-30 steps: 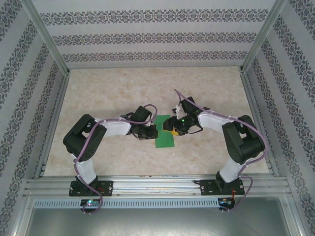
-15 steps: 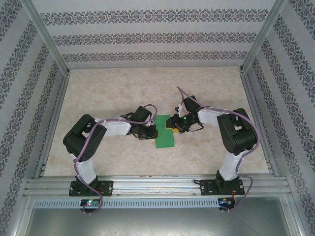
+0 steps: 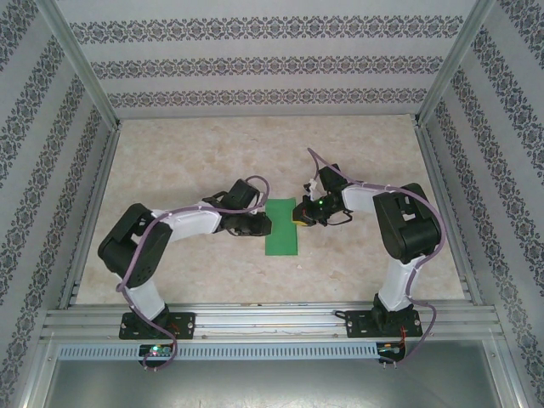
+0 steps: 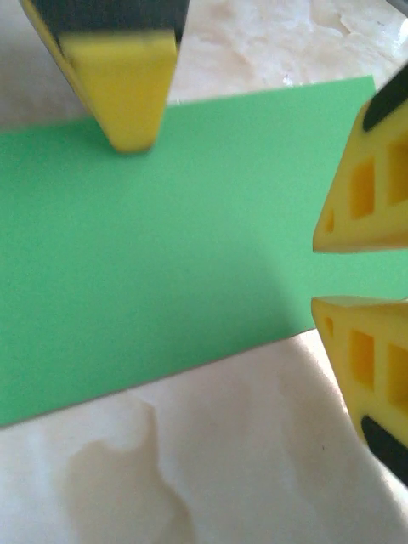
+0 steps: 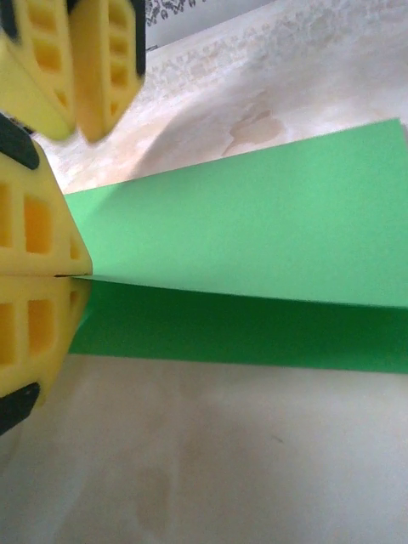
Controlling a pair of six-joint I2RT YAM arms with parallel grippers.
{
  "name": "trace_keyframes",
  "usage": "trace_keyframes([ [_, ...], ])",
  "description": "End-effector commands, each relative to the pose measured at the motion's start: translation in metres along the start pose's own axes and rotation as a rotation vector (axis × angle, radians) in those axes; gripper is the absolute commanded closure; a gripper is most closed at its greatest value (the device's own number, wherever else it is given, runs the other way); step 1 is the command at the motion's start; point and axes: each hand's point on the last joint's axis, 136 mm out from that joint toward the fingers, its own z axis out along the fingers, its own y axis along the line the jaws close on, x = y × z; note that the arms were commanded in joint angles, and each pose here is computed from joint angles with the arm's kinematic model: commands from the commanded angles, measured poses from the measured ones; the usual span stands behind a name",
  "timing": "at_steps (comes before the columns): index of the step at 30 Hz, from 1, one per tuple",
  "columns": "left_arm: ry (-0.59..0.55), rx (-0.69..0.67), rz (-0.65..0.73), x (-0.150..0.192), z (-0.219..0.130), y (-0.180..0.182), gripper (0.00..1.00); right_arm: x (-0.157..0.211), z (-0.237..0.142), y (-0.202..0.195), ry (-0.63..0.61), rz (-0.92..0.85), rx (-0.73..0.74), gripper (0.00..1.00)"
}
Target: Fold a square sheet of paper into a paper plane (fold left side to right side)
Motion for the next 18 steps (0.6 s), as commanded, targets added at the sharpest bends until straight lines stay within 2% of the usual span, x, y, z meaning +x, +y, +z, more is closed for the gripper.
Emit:
trace_keyframes([
  [1, -0.097, -0.005, 0.122, -0.02, -0.029, -0.018, 0.71, 0.001, -0.013, 0.016, 0.0, 0.003, -0.032, 1.0],
  [3, -0.134, 0.011, 0.184, -0.018, -0.04, -0.028, 0.7, 0.004, -0.014, 0.017, 0.003, 0.022, -0.034, 1.0],
  [10, -0.144, -0.048, 0.459, 0.025, -0.051, -0.058, 0.49, 0.008, -0.019, 0.023, 0.021, 0.05, -0.043, 1.0],
  [18, -0.063, -0.25, 0.714, 0.06, -0.03, -0.078, 0.3, 0.006, -0.018, 0.019, 0.027, 0.056, -0.024, 1.0],
])
